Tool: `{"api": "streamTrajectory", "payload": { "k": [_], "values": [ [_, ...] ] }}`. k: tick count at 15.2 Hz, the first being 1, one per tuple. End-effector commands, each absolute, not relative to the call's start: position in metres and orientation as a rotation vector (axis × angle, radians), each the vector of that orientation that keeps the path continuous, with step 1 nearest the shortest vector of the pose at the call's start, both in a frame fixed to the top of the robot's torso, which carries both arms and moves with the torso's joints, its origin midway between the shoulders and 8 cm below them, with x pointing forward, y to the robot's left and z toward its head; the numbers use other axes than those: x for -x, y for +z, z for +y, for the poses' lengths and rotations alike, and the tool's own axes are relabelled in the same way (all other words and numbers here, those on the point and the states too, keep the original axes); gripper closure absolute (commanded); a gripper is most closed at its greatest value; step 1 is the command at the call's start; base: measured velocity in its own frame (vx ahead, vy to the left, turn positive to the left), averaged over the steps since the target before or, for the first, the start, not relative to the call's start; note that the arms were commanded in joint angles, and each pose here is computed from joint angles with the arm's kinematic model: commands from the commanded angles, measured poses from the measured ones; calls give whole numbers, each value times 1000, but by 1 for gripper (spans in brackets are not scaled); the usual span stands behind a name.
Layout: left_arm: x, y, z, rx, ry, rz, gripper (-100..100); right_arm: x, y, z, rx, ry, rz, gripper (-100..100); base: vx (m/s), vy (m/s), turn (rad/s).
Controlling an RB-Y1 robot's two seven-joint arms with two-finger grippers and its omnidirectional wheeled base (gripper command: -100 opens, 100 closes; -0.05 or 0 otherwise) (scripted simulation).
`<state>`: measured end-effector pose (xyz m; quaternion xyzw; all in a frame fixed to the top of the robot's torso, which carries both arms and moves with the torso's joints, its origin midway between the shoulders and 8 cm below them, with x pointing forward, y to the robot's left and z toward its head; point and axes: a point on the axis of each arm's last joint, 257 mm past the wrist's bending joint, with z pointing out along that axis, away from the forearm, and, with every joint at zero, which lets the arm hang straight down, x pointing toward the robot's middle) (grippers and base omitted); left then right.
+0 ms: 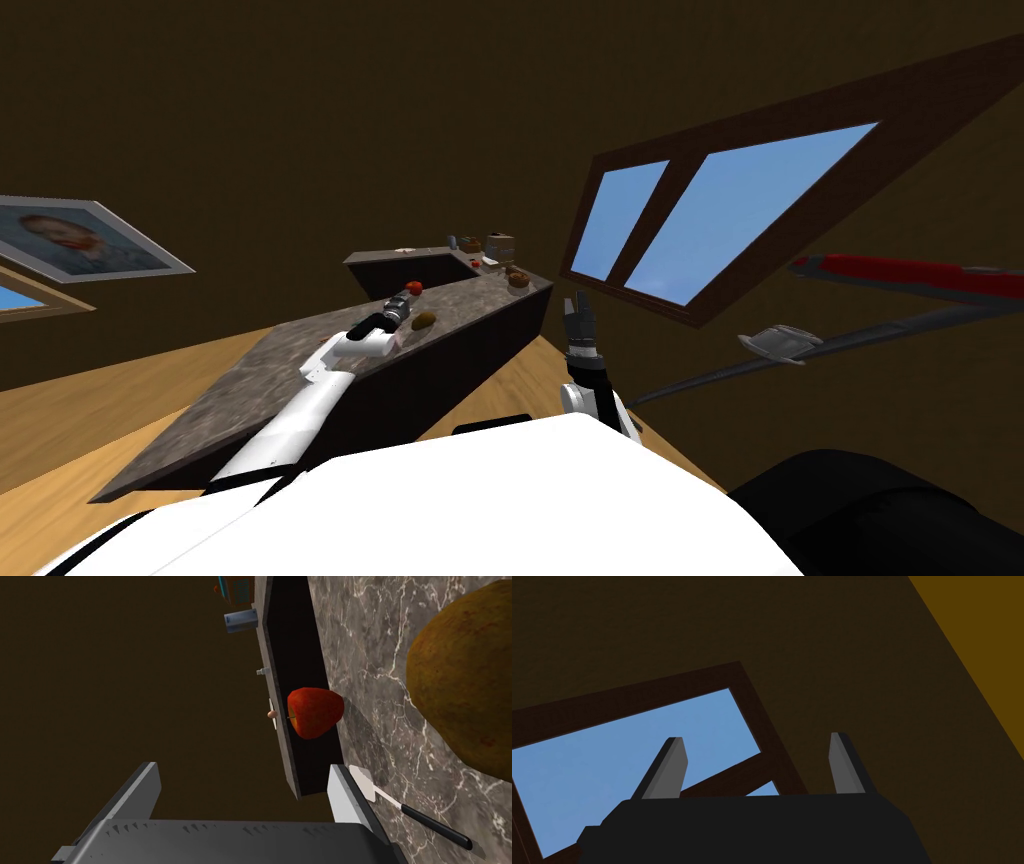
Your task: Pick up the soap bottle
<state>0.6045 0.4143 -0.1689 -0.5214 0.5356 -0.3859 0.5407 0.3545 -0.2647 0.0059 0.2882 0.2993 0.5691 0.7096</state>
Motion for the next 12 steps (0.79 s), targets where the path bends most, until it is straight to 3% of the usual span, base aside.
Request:
{"api": "streamTrajectory", "payload": {
  "k": [1,12],
  "values": [
    [-605,-174,418,1262,-898,1283,-100,-354,6,-265,-640,1263,664,0,3,-10,-1],
    [-628,-185,468,1454,-734,1322,-100,-354,6,-265,-640,1263,664,0,4,-16,-13]
  ]
}}
